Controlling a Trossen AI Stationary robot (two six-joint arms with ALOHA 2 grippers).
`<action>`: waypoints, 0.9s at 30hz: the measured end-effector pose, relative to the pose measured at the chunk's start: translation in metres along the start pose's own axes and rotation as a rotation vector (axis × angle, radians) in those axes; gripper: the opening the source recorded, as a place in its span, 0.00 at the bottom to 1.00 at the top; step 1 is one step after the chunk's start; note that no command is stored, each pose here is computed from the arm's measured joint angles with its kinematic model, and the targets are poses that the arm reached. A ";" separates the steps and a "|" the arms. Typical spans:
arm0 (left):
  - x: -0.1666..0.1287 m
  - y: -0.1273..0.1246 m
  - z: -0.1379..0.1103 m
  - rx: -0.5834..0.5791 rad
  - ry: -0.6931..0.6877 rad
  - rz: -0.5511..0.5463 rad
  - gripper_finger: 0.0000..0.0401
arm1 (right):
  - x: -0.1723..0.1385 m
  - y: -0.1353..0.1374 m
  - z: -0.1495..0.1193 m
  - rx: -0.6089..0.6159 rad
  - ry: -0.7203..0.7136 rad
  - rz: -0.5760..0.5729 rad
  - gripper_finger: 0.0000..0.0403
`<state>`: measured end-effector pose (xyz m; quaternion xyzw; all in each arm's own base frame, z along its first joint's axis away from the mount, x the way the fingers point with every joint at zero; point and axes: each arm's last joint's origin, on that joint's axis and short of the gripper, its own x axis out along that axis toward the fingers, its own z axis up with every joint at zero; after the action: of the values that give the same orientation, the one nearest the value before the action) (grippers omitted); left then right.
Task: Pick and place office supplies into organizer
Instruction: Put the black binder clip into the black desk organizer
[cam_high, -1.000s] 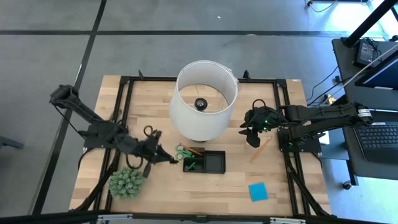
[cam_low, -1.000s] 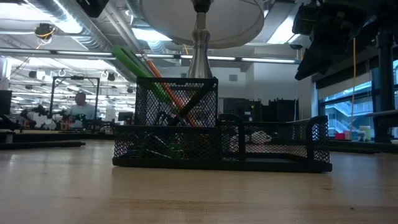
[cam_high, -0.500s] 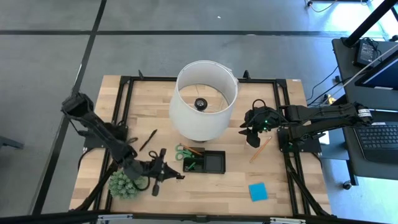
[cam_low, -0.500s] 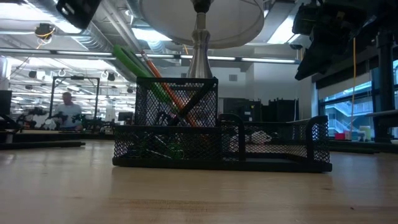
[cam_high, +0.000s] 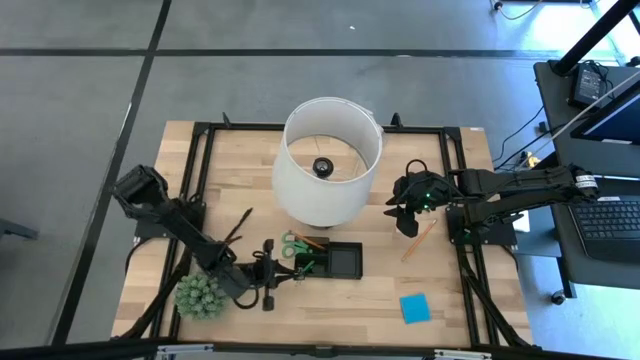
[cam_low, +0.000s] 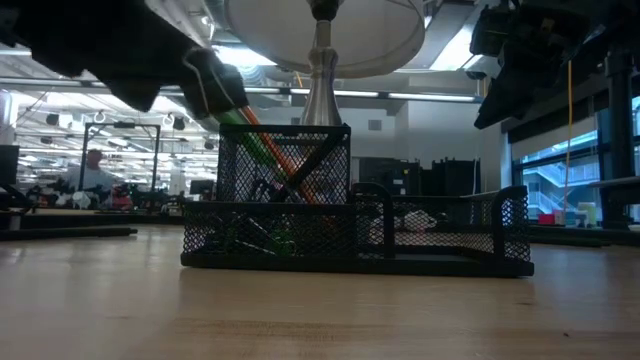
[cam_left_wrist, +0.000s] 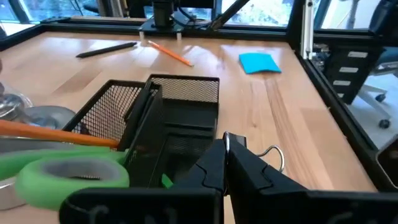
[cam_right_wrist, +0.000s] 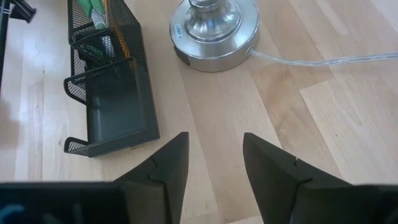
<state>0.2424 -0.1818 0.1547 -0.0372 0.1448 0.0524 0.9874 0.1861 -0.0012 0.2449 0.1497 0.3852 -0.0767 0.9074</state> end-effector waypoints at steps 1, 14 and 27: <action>0.002 0.000 -0.001 -0.003 -0.003 0.003 0.01 | 0.000 0.000 0.000 0.000 0.000 0.000 0.38; 0.024 0.013 -0.022 0.043 0.057 0.087 0.01 | 0.000 0.000 0.000 0.004 -0.001 0.000 0.38; 0.033 0.020 -0.033 -0.007 0.090 0.121 0.01 | 0.000 0.000 0.000 0.003 -0.002 0.000 0.38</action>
<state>0.2624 -0.1619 0.1120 -0.0340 0.1911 0.1107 0.9747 0.1862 -0.0012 0.2450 0.1509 0.3844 -0.0774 0.9075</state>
